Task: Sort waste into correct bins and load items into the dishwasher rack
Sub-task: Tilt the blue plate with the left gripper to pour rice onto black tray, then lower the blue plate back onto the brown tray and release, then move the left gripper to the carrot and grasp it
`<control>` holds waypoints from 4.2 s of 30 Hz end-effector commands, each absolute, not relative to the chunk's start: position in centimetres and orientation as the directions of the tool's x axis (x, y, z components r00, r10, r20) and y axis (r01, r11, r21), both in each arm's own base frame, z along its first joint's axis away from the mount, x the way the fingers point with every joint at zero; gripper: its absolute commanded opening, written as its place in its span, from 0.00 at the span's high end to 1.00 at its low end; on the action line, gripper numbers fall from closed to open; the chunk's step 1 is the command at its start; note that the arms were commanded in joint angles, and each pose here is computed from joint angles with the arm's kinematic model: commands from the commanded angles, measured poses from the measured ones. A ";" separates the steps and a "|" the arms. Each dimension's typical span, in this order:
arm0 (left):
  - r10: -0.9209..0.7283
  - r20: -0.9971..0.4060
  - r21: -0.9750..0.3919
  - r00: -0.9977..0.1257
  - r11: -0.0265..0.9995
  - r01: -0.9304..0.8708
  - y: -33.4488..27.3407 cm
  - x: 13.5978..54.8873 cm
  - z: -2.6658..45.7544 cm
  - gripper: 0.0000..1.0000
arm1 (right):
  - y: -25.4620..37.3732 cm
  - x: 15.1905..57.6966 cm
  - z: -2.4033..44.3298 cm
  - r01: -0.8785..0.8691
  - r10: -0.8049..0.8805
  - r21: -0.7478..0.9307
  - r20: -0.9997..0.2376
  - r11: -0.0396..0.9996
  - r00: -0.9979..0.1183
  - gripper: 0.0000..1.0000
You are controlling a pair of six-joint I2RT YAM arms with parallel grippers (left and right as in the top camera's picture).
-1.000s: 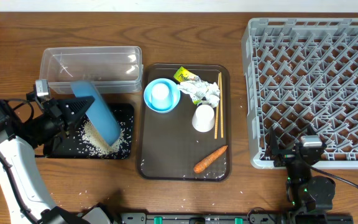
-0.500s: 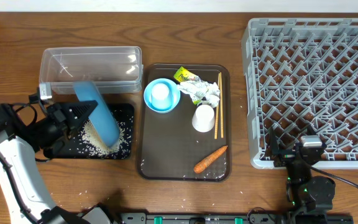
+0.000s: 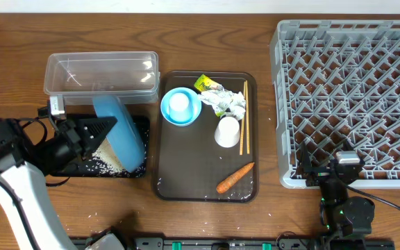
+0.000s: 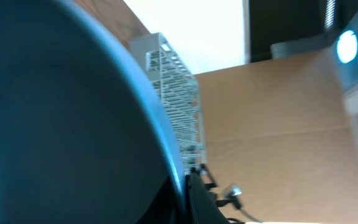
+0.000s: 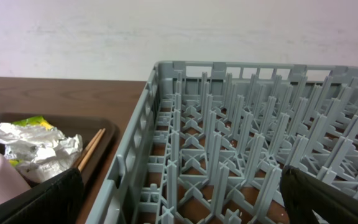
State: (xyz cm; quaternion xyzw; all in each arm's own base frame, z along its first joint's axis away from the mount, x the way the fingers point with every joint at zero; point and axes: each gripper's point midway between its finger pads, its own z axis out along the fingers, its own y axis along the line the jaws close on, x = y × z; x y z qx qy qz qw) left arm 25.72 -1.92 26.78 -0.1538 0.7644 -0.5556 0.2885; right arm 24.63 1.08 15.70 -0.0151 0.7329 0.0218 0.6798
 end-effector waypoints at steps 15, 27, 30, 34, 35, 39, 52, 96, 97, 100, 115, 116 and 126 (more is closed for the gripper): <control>-0.577 -0.259 -0.964 -0.774 0.202 0.172 -1.9 26.8 31.5 0.94 | 0.9 24.6 15.6 -0.045 -0.006 -0.003 -0.997 0.999 -0.078 0.01; -0.424 -0.354 -0.830 -0.834 0.553 0.072 -7.0 24.6 27.1 0.94 | 0.9 24.6 15.6 -0.045 -0.007 -0.003 -0.997 0.999 -0.078 0.01; -0.360 -0.341 -0.743 -0.869 0.670 0.014 -8.0 23.2 24.7 0.94 | 0.9 24.6 15.6 -0.045 -0.007 -0.003 -0.997 0.999 -0.078 0.01; -0.234 -0.360 -0.730 -0.903 0.673 0.117 -11.2 21.8 24.9 0.94 | 0.9 24.6 15.6 -0.045 -0.007 -0.003 -0.997 0.999 -0.078 0.01; -0.201 -0.368 -0.729 -0.908 0.668 0.148 -12.0 21.5 25.0 0.94 | 0.9 24.6 15.6 -0.045 -0.006 -0.003 -0.997 0.999 -0.078 0.01; -0.130 -0.349 -0.722 -0.928 0.668 0.179 -13.9 20.7 24.6 0.94 | 0.9 24.6 15.6 -0.045 -0.007 -0.003 -0.997 0.999 -0.078 0.01; -0.033 -0.295 -0.617 -0.955 0.769 0.165 -18.4 20.3 21.4 0.94 | 0.9 24.6 15.6 -0.045 -0.007 -0.003 -0.997 0.999 -0.078 0.01; 0.068 -0.110 -0.359 -0.992 0.928 0.104 -24.5 21.4 9.4 0.83 | 0.9 24.6 15.6 -0.045 -0.007 -0.003 -0.997 0.999 -0.078 0.01; 0.069 -0.108 -0.361 -0.992 0.927 0.104 -24.5 21.3 9.4 0.83 | 0.9 24.6 15.6 -0.045 -0.007 -0.003 -0.997 0.999 -0.078 0.01; 0.067 -0.099 -0.376 -0.993 0.921 0.100 -24.8 21.2 9.5 0.83 | 0.9 24.6 15.6 -0.045 -0.006 -0.003 -0.997 0.999 -0.078 0.01; 0.147 -0.218 -0.486 -0.965 0.841 0.238 -26.5 20.2 14.0 0.75 | 0.9 24.6 15.6 -0.045 -0.007 -0.003 -0.997 0.999 -0.078 0.01; 0.171 -0.234 -0.486 -0.957 0.832 0.268 -26.7 19.9 14.2 0.69 | 0.9 24.6 15.6 -0.045 -0.007 -0.003 -0.997 0.999 -0.078 0.01; 0.360 -0.312 -0.368 -0.879 0.808 0.461 -29.2 16.8 13.0 0.50 | 0.9 24.6 15.6 -0.045 -0.007 -0.003 -0.997 0.999 -0.078 0.01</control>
